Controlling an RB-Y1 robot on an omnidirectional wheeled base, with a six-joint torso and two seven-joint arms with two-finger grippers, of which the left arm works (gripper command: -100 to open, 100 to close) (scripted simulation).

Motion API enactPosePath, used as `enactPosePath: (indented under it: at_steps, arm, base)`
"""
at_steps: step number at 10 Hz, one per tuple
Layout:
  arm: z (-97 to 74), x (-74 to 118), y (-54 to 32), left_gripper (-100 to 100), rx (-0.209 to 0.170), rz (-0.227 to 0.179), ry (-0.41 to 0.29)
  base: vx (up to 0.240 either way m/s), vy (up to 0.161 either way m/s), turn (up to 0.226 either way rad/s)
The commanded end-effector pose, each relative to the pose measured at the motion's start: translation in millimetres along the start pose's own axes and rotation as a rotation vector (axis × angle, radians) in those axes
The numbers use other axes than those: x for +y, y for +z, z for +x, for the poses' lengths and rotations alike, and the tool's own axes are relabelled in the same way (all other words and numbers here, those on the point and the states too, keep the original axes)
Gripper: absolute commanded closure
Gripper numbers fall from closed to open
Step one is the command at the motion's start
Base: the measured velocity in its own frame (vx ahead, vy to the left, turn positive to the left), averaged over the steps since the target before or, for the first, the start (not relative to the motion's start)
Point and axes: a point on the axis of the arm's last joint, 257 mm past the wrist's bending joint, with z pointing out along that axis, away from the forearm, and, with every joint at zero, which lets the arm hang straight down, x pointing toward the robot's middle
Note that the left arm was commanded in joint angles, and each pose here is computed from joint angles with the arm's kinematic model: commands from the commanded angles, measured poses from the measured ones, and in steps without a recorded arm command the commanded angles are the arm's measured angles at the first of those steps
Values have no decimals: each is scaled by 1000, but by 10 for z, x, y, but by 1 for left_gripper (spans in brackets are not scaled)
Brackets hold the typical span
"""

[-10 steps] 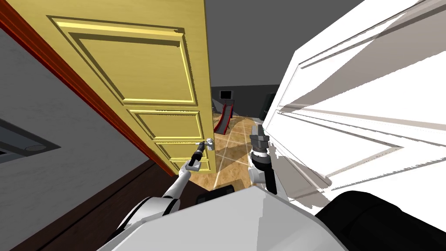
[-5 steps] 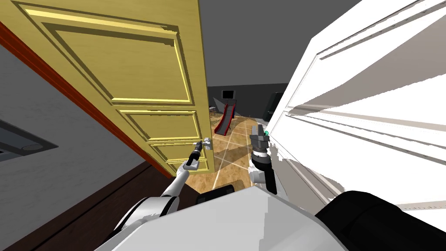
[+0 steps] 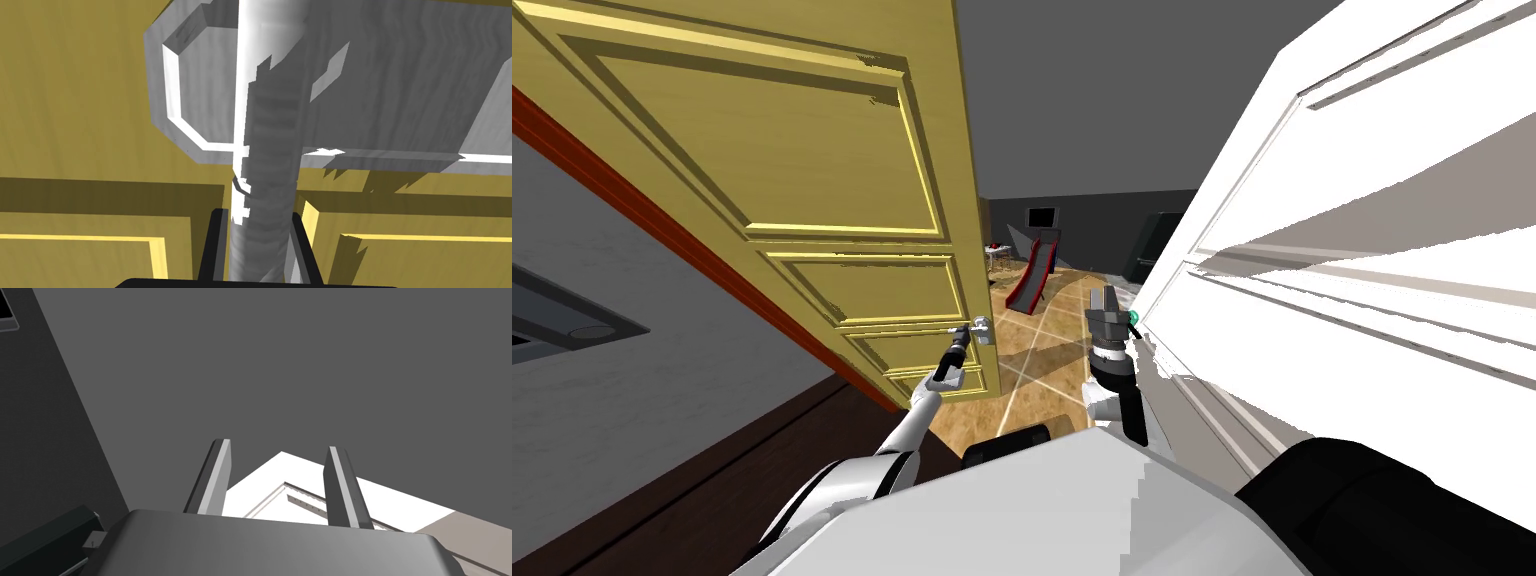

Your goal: Push the door open

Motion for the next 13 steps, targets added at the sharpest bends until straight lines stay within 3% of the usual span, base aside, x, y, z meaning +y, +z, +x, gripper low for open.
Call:
enactPosePath:
  at_steps: [1,5,6,13]
  arm:
    - [-139,-38,20,100,-25,8,-3]
    - [-252,-12,-3,100,-50,3,-9]
    - [-373,-31,-5,100,-70,7,-8]
    - [-763,-26,-54,100,-141,6,-10]
  base:
    - [138,-169,75]
    - [127,-141,76]
    - [87,-56,50]
    - [154,-109,59]
